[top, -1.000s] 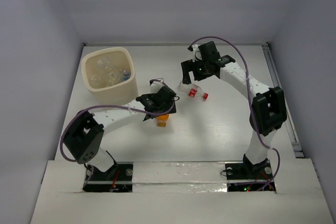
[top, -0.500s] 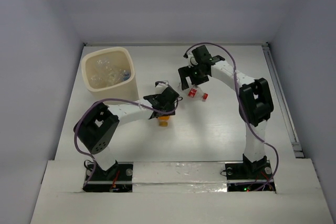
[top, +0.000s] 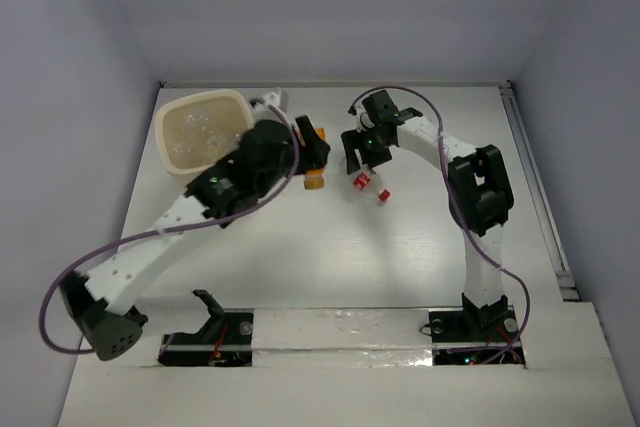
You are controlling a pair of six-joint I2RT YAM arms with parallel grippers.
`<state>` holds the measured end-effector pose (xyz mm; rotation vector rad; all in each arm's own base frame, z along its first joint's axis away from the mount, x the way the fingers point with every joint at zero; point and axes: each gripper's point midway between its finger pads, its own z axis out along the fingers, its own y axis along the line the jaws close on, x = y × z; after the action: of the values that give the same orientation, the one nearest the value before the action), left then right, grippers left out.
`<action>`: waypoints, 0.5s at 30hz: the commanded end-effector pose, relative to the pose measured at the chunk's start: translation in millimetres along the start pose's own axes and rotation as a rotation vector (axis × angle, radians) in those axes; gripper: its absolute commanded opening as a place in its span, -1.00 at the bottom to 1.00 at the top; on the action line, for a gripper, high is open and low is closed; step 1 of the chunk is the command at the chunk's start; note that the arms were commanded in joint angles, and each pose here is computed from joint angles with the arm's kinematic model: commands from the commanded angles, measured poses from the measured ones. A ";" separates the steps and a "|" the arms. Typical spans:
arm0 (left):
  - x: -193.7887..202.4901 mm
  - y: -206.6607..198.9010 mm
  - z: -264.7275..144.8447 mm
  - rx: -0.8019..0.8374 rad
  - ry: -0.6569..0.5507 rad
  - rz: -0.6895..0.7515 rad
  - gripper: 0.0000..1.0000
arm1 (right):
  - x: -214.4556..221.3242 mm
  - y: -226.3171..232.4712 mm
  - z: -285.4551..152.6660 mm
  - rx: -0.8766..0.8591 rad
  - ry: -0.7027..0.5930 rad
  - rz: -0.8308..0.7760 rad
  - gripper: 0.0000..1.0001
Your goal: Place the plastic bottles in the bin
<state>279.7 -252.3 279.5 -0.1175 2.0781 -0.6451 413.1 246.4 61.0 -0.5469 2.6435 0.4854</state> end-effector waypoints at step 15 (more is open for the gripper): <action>-287.1 123.8 -152.7 -0.440 -0.698 -0.059 -0.27 | -47.9 90.8 -137.7 -0.290 -0.389 0.065 -0.03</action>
<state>322.5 -13.4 518.5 -0.5534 1.4641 -0.2426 371.7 258.7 142.6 -0.3882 2.4820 0.7531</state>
